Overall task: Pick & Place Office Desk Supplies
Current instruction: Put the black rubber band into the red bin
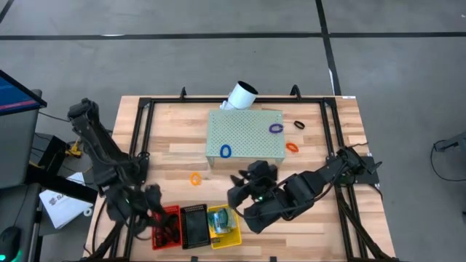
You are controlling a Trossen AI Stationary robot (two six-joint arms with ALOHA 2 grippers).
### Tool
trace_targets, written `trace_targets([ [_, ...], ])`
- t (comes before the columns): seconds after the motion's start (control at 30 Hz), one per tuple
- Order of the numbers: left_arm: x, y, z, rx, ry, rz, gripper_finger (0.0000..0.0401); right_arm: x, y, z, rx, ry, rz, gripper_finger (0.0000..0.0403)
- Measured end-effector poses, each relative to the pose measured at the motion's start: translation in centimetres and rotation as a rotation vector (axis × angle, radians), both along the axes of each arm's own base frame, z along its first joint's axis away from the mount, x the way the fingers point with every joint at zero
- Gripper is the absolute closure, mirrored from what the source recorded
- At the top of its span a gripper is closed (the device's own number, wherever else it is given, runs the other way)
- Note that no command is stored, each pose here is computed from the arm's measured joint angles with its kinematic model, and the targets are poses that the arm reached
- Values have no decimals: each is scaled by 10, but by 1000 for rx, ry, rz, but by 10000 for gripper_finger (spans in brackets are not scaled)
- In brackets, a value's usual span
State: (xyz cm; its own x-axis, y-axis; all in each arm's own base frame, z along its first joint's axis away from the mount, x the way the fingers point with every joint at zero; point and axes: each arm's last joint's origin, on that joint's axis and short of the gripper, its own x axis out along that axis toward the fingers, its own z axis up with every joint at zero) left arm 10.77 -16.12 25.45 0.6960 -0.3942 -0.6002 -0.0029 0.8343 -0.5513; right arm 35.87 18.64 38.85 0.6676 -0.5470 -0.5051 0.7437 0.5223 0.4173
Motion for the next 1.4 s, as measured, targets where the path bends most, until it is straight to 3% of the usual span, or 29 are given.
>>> trace_targets([
  [0.13, -6, 21, 30, -57, -233, 111, 197, -20, -5, -10, 68, 83, -124, 248],
  [0.23, -10, 34, 59, -99, -475, 176, 199, -23, -12, -12, 37, 157, -88, 249],
  [0.37, -14, 49, 92, -71, -740, 268, 197, -28, -25, -5, 29, 166, -94, 256],
  [0.5, -12, 59, 110, -16, -887, 340, 197, -38, -35, 12, -17, 85, -129, 262],
  [0.63, -5, 61, 113, 37, -923, 389, 197, -50, -67, 38, -80, 57, -159, 268],
  [0.77, 7, 58, 109, 78, -913, 421, 196, -62, -111, 60, -134, 120, -173, 279],
  [0.9, 17, 54, 108, 50, -925, 439, 196, -86, -166, 83, -163, 192, -213, 287],
  [1.2, 30, 46, 105, 37, -943, 463, 196, -177, -279, 120, -44, 234, -414, 290],
  [1.3, 30, 45, 105, 35, -948, 463, 196, -193, -298, 122, 9, 245, -397, 290],
  [1.4, 33, 47, 105, 44, -948, 479, 196, -196, -314, 125, -32, 241, -396, 290],
])
